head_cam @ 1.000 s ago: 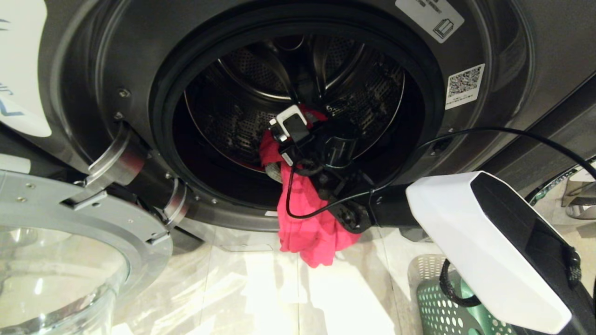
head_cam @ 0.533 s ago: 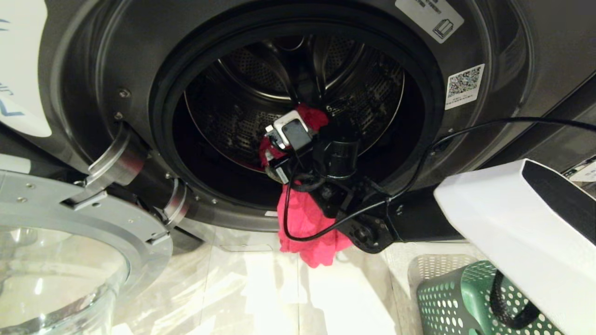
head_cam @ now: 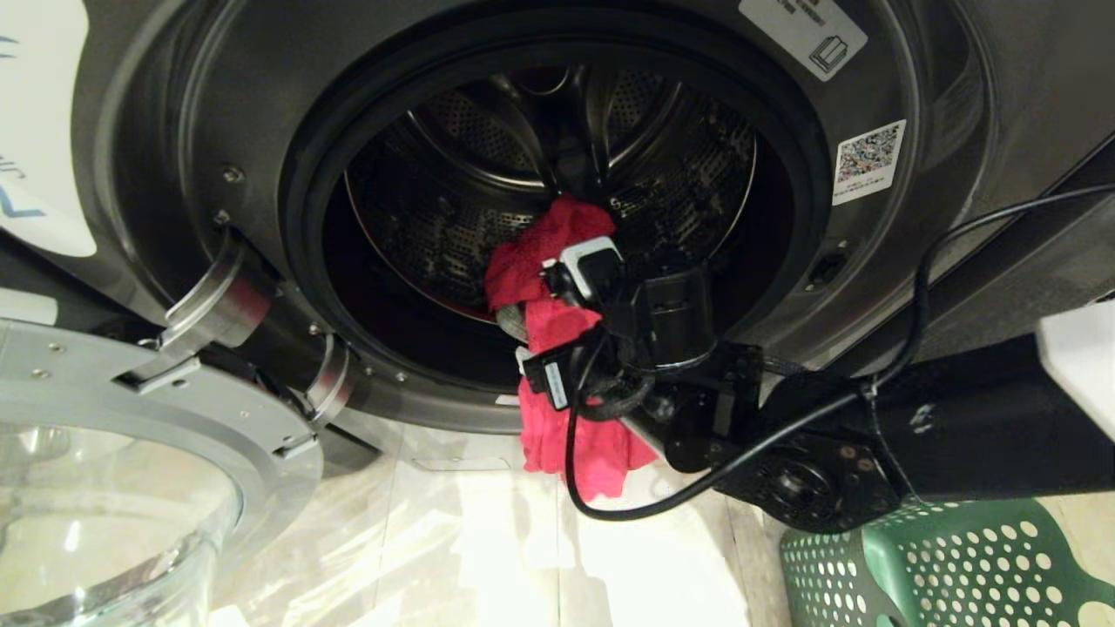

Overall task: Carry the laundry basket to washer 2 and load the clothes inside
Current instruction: Place the clothes into the washing machine

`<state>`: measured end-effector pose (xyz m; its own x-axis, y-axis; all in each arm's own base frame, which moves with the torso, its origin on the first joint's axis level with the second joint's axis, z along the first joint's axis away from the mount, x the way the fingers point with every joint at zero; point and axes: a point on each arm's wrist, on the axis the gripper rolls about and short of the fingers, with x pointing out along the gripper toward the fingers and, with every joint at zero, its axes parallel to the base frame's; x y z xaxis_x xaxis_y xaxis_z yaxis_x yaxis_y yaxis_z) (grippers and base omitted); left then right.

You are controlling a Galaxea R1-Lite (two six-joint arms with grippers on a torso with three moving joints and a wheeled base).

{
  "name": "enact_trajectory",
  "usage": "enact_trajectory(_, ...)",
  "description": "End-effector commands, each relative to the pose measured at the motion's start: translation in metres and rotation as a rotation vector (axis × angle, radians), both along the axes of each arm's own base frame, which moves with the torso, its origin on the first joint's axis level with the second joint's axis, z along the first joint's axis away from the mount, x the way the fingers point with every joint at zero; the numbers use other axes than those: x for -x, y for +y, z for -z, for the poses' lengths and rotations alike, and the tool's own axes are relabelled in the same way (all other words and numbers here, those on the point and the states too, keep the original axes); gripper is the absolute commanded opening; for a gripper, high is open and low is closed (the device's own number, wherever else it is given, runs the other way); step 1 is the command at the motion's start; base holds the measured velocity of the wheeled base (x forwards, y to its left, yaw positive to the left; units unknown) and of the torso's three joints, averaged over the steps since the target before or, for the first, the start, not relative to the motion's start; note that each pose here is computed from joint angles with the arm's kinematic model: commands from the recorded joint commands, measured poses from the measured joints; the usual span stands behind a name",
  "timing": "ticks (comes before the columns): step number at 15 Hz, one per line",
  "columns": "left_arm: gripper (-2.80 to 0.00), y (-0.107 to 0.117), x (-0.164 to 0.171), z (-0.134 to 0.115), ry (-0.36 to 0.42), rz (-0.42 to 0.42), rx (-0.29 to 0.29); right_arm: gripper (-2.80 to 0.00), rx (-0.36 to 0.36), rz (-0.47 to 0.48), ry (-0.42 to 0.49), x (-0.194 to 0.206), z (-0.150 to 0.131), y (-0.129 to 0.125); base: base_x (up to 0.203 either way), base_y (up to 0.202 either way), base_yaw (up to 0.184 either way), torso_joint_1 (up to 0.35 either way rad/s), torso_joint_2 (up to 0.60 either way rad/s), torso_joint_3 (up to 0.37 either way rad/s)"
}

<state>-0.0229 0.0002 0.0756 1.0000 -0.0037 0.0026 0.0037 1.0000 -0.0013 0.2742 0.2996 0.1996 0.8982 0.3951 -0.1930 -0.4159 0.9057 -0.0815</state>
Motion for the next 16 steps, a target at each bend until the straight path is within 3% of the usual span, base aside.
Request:
enact_trajectory(1,-2.8,0.0,0.0,0.0,0.001,-0.001,0.0,0.0,-0.063,0.029,0.101,0.012,-0.004,-0.011,0.0,0.0,0.0,0.0,0.0,0.0)
enact_trajectory(3,-2.8,0.0,0.0,0.0,0.001,-0.001,0.0,0.0,-0.07,0.062,0.205,0.015,0.011,-0.013,0.0,0.0,0.0,0.0,0.0,0.0)
enact_trajectory(6,-2.8,0.0,0.0,0.0,-0.001,-0.001,0.0,0.0,-0.005,0.093,0.25,0.006,0.042,-0.005,0.0,0.0,0.0,0.0,0.0,0.0)
enact_trajectory(10,-2.8,0.0,0.0,0.0,0.0,-0.001,0.0,0.0,0.081,0.211,0.285,0.005,0.063,-0.007,0.0,0.0,0.0,0.0,0.0,0.0)
enact_trajectory(16,-2.8,0.0,0.0,0.0,-0.001,-0.001,0.0,0.0,0.078,0.256,0.338,-0.009,0.1,0.008,0.0,0.0,0.0,0.0,0.0,0.0)
